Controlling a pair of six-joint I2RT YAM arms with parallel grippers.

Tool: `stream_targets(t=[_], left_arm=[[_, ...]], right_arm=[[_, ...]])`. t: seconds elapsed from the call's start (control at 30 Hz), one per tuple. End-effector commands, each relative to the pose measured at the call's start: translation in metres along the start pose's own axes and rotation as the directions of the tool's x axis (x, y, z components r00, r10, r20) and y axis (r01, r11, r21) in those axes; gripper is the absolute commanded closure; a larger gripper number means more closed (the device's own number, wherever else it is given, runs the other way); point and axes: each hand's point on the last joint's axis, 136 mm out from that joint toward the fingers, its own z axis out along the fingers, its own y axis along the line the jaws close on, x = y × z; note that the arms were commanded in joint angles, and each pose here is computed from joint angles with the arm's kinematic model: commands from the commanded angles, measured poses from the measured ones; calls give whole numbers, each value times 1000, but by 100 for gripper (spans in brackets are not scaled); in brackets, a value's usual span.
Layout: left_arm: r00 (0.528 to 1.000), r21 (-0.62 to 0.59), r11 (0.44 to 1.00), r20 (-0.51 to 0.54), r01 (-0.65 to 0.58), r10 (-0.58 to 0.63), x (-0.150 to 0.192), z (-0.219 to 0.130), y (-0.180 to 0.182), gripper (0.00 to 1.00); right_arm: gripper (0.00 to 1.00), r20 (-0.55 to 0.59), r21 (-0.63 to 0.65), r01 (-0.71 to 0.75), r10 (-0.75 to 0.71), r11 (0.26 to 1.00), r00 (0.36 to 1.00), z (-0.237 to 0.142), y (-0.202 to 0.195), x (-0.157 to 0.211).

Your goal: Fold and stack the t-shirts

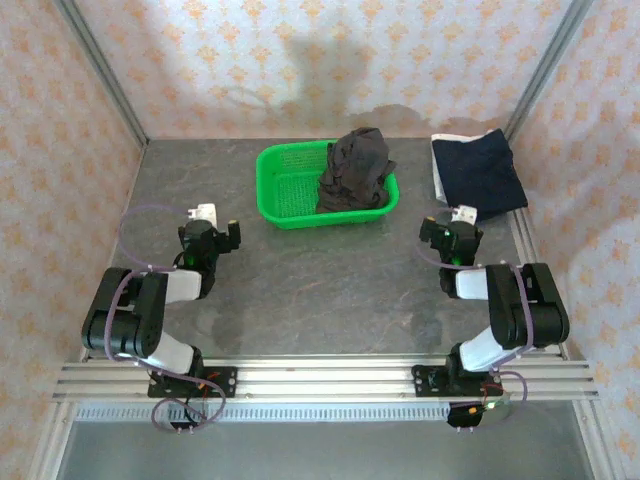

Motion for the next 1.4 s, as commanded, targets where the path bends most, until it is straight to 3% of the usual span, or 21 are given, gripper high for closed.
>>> stream_targets(t=[0.0,1.03,1.13,1.17,1.3,1.37], left_arm=[[999,-13,1000,42,-5,6,-15,1,1,0],[999,-28,1000,53,-4,5,-17,-1,3,0],[998,-222,975,65,7,7,-44,-26,24,0],[999,-236,971,47,30,-19,-55,-37,27,0],[989,0,989,5,151,-151,-109,-74,-5,0],[949,33,948,-32,316,-315,-125,-88,-10,0]], right_arm=[[1,25,-9,-13,13,1000,1000,1,2,-11],[1,32,-7,-15,15,1000,999,1,1,-13],[1,46,47,-6,4,999,999,-14,-2,-36],[1,35,59,-9,7,998,999,-20,-2,-49],[1,42,37,-180,178,983,983,-41,3,-94],[0,8,203,-346,351,916,936,-51,-22,-90]])
